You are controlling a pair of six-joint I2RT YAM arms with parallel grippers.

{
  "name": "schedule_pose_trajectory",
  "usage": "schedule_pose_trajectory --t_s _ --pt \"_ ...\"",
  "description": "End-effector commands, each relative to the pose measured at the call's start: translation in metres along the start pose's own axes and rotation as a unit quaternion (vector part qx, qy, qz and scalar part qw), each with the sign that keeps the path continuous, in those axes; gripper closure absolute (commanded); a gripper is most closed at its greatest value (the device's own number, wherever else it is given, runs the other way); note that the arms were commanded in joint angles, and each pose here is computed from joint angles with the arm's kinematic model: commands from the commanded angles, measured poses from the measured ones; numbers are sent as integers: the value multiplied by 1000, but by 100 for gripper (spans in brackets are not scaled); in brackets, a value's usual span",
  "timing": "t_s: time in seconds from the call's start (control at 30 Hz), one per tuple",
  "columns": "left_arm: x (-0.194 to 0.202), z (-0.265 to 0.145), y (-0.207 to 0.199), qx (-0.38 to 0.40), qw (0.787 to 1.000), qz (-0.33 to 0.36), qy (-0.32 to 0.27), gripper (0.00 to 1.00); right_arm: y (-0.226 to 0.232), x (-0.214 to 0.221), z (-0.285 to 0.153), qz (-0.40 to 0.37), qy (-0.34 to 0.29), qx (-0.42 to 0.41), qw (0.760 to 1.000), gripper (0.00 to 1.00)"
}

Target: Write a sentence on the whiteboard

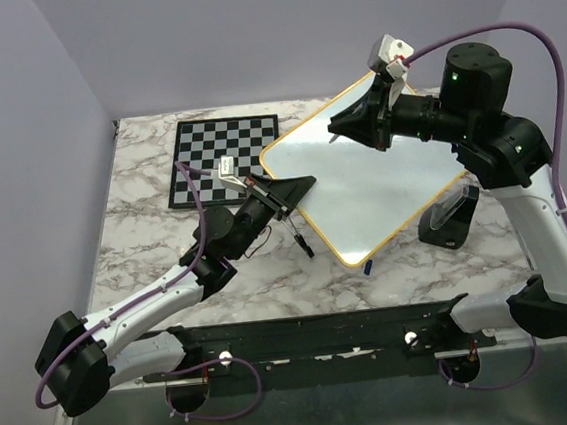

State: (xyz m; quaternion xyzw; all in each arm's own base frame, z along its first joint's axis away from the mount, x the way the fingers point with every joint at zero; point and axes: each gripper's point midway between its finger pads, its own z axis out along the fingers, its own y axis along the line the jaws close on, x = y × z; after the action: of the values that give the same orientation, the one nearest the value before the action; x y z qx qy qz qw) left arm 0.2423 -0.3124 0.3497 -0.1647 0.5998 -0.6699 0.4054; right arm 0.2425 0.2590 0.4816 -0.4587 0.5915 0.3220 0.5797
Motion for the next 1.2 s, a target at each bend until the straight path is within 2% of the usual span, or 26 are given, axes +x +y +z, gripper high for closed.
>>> schedule_pose_trajectory --t_s 0.0,0.17,0.3,0.43,0.53,0.7,1.17 --pt "-27 -8 -85 136 988 -69 -29 100 -24 -10 2 3 -13 75 997 100" --pt "-28 -4 -81 129 989 -68 -27 100 -35 -5 8 13 -6 108 994 99" --pt "-26 -2 -84 129 989 -64 -19 100 -11 -12 4 -5 -11 48 999 99" --pt "-25 -6 -84 132 989 -62 -16 100 2 -12 -5 -61 -5 12 998 99" --pt "-24 -12 -82 135 989 -62 -15 100 10 -13 -11 -72 -4 -3 997 100" --pt "-22 -15 -84 138 989 -54 -11 100 13 -9 -6 -63 -2 -18 998 100" --pt "-23 -16 -78 131 990 -53 -16 100 0 -17 1 -45 -9 5 999 100"
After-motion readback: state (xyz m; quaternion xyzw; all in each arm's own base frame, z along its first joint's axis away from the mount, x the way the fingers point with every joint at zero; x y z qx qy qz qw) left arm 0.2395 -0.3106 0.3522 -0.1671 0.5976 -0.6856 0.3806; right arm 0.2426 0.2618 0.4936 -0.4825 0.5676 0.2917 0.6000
